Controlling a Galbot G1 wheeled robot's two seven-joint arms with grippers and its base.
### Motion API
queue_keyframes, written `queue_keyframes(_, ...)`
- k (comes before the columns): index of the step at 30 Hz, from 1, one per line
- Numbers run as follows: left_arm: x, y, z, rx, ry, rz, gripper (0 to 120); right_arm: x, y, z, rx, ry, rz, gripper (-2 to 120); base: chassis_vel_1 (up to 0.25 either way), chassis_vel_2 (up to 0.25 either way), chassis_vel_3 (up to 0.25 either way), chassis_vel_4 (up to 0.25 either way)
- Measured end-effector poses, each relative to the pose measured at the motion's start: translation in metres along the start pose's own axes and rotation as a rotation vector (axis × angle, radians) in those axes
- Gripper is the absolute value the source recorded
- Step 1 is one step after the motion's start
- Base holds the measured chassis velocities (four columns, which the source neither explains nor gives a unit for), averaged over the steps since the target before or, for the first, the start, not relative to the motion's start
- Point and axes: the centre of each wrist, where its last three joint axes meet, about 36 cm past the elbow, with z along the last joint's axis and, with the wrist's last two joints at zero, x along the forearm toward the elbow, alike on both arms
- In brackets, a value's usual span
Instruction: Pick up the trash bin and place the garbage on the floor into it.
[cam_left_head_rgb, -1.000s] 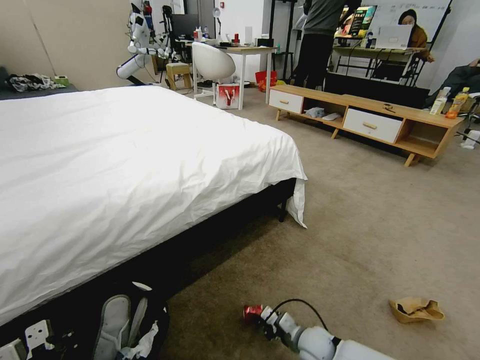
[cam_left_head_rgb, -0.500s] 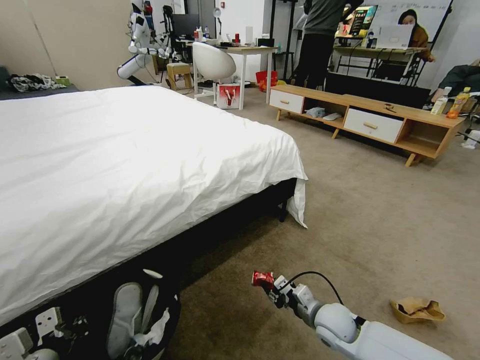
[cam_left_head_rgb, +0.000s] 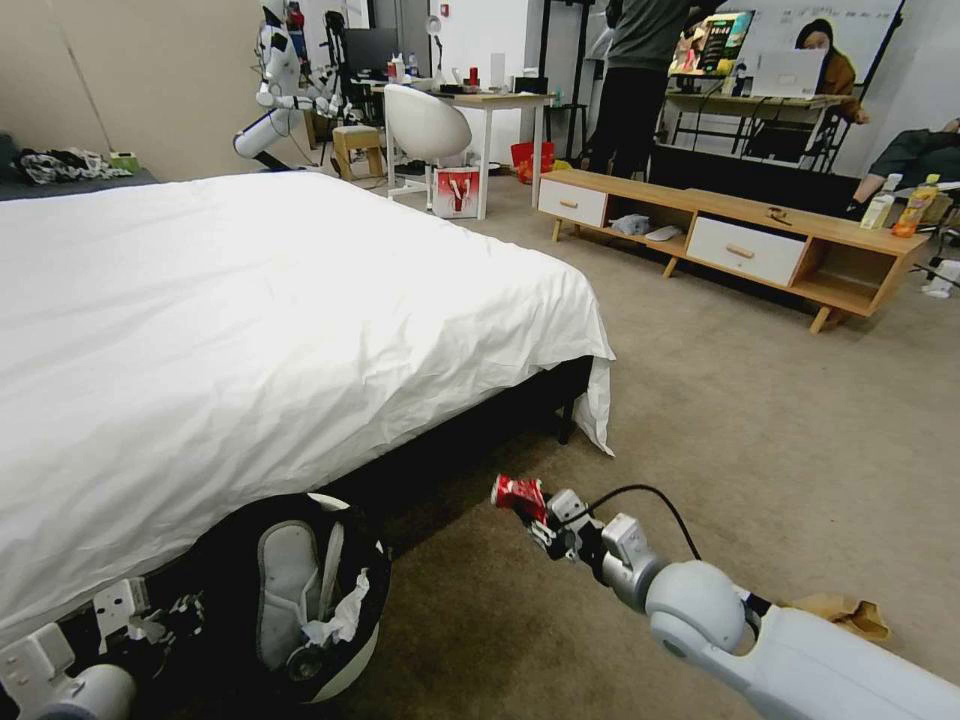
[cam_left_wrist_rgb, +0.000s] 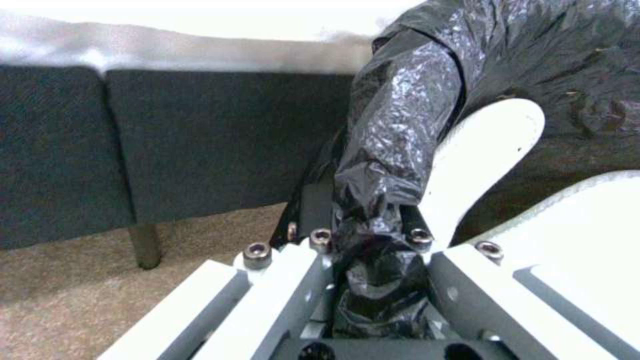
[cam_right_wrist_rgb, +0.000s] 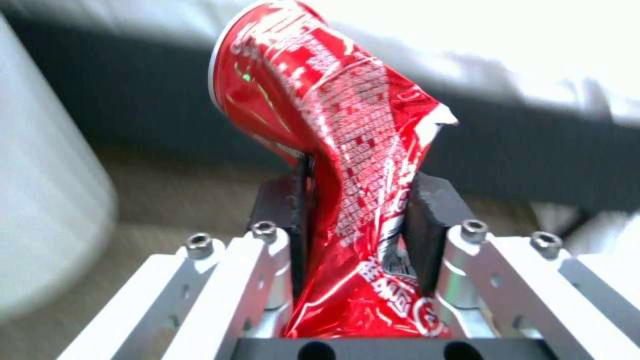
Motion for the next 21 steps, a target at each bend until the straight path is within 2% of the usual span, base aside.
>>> queue_keyframes(1, 0.000, 0.000, 0.000, 0.000, 0.000, 0.000, 1, 0.000, 0.000, 0.000, 0.000, 0.000, 0.000, 26, 0.000, 0.000, 0.000, 0.000)
queue_keyframes(3, 0.000, -0.001, -0.003, -0.001, 0.001, 0.009, 1, 0.002, 0.014, -0.036, -0.044, -0.071, -0.047, 23, 0.000, 0.000, 0.000, 0.000)
queue_keyframes(4, 0.000, -0.001, -0.003, -0.001, 0.001, 0.009, 1, 0.002, 0.014, -0.036, -0.044, -0.071, -0.047, 23, 0.000, 0.000, 0.000, 0.000)
queue_keyframes(6, 0.001, -0.002, -0.006, -0.005, 0.000, 0.015, 1, 0.001, 0.033, -0.070, -0.089, -0.142, -0.113, 23, 0.000, 0.000, 0.000, 0.000)
queue_keyframes(9, 0.001, -0.002, -0.006, -0.008, 0.000, 0.018, 1, 0.001, 0.039, -0.080, -0.105, -0.163, -0.137, 23, 0.000, 0.000, 0.000, 0.000)
queue_keyframes(11, 0.002, -0.003, -0.007, -0.013, 0.000, 0.021, 1, -0.003, 0.050, -0.103, -0.123, -0.207, -0.190, 23, 0.000, 0.000, 0.000, 0.000)
queue_keyframes(21, 0.005, -0.005, -0.010, -0.025, 0.001, 0.031, 1, -0.017, 0.075, -0.151, -0.130, -0.284, -0.333, 23, 0.000, 0.000, 0.000, 0.000)
